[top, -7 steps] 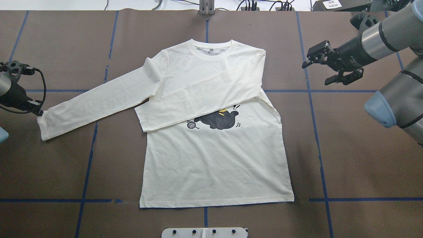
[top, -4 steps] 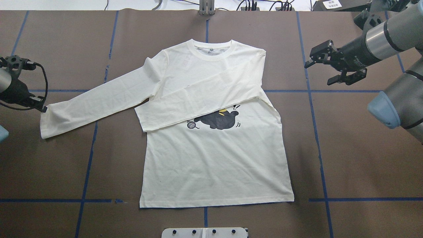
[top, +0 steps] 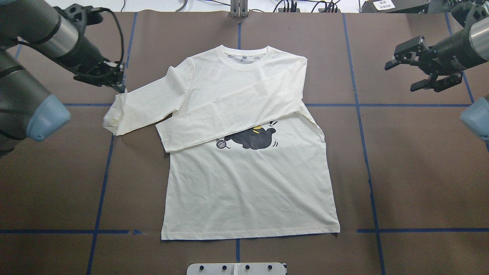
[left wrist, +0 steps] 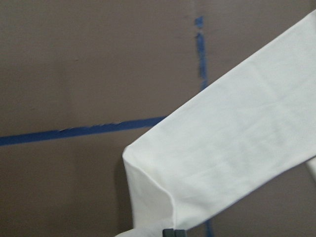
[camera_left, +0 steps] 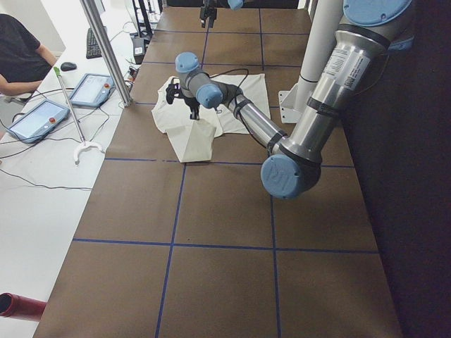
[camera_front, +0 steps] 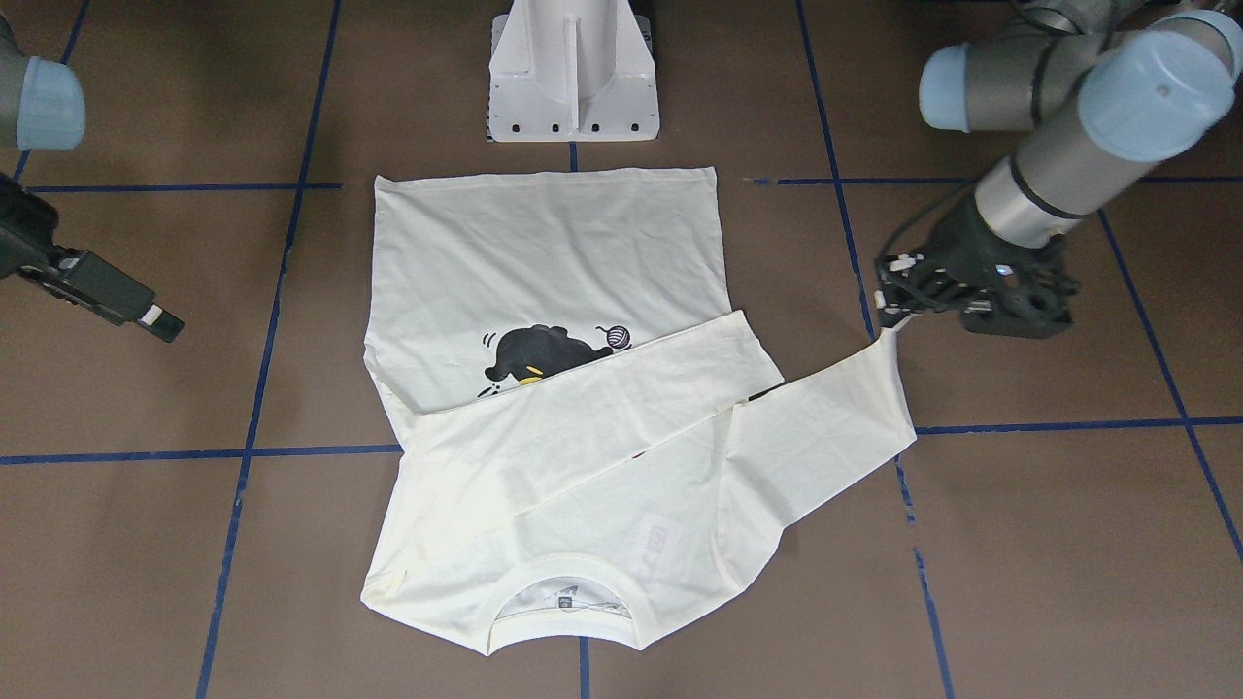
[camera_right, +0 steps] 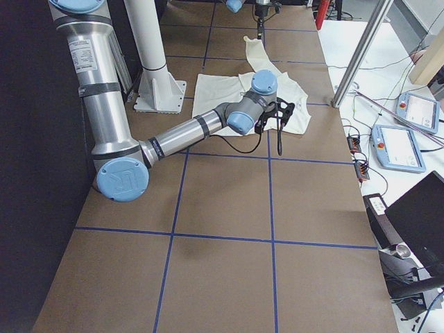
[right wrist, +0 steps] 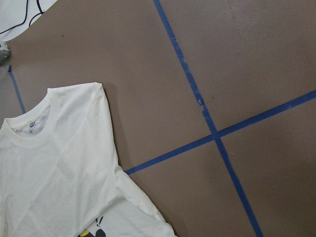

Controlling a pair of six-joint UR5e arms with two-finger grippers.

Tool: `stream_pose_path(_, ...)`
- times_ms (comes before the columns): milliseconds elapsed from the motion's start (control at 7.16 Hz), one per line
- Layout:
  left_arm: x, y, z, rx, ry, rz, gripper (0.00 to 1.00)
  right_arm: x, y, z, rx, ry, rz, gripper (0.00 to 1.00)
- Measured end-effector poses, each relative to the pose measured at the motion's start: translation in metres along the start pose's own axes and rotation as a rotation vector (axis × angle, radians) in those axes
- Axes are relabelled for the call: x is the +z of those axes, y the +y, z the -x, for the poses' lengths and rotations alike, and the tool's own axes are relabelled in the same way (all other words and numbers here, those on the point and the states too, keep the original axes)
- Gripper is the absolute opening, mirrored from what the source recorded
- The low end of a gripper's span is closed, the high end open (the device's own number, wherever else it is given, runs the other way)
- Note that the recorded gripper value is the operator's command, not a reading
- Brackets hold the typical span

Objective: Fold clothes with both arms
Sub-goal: 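Fold the held sleeve across the shirt toward the right side and release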

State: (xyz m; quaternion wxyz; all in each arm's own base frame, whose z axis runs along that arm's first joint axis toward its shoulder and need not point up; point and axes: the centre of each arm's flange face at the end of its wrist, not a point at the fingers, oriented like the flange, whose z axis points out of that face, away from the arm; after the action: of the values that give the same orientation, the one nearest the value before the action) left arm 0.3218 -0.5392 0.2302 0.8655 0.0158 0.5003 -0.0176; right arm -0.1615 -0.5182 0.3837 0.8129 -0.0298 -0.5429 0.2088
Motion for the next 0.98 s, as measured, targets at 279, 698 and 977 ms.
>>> stream_pose_path(279, 0.043, 0.023, -0.178, -0.024, 0.095, -0.057, 0.0, -0.025, -0.012, -0.044, -0.086, 0.02, -0.042, 1.0)
stream_pose_path(698, 0.182, 0.051, -0.355, -0.05, 0.242, -0.173, 0.65, -0.054, -0.026, -0.097, -0.174, 0.053, -0.094, 1.0)
stream_pose_path(977, 0.206, 0.052, -0.345, -0.055, 0.252, -0.237, 0.73, -0.05, -0.026, -0.102, -0.174, 0.068, -0.1, 1.0)
